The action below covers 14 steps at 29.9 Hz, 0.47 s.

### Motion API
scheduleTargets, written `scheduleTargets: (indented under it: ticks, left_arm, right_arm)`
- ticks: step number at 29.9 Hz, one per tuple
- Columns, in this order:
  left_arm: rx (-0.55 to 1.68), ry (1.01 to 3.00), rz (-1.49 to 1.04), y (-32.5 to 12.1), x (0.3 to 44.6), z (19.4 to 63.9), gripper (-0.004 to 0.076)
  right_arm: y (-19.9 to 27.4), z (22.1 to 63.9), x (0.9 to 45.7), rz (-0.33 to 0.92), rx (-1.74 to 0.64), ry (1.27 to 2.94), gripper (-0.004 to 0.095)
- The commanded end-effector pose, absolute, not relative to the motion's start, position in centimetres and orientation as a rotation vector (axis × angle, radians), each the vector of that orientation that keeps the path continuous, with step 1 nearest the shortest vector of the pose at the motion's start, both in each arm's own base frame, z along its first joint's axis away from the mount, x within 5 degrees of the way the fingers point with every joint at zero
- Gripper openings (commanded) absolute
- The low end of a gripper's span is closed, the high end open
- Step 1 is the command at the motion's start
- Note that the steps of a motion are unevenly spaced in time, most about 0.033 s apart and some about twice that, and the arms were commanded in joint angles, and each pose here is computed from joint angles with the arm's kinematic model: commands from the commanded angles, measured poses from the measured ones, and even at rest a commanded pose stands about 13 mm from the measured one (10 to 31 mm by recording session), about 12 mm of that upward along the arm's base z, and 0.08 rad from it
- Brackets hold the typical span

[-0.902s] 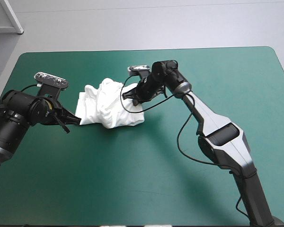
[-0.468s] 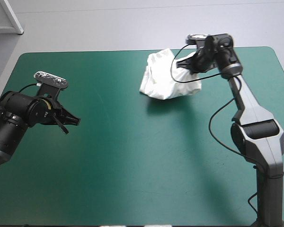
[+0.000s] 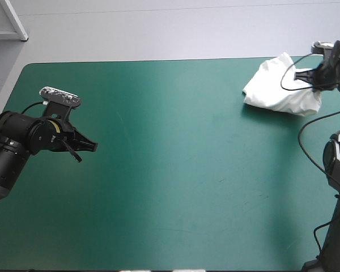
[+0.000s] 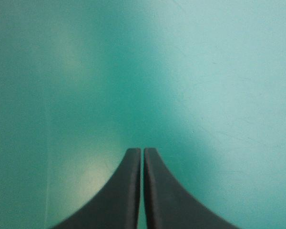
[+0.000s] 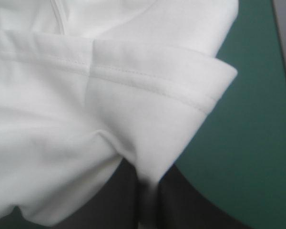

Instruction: Fold the cloth

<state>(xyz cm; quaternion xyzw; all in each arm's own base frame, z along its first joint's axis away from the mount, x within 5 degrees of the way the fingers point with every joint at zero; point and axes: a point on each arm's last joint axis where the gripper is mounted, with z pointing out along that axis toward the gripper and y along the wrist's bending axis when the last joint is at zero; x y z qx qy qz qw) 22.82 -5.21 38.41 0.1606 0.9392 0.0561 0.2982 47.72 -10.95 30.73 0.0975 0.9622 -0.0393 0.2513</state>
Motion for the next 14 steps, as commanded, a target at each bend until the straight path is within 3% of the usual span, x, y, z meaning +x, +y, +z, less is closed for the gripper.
scheduleTargets:
  ticks: [1,4,6,10,12,14]
  left_arm:
    - [0.406,2.412,0.115,-5.2,22.4,40.0,0.0019]
    - [0.404,2.386,0.097,-5.4,22.5,40.1,0.0019]
    - [0.402,2.369,0.09,-5.4,22.6,40.2,0.0019]
    - [0.402,2.362,0.088,-5.4,22.7,40.3,0.0019]
    - [0.407,2.362,0.09,-5.4,22.7,40.3,0.0019]
    - [0.41,2.353,0.095,-5.4,22.7,40.3,0.0019]
  right_arm:
    - [-14.3,32.4,45.6,-0.126,0.344,2.57,-0.0016]
    - [-15.5,30.1,45.3,0.041,0.437,2.61,0.0062]
    - [-15.6,29.6,45.3,0.088,0.453,2.615,0.0262]
    - [-15.7,30.2,45.3,0.067,0.455,2.598,0.0732]
    - [-15.8,31.2,44.9,0.034,0.489,2.571,0.0775]
    - [-15.9,32.7,44.3,-0.01,0.488,2.543,0.0723]
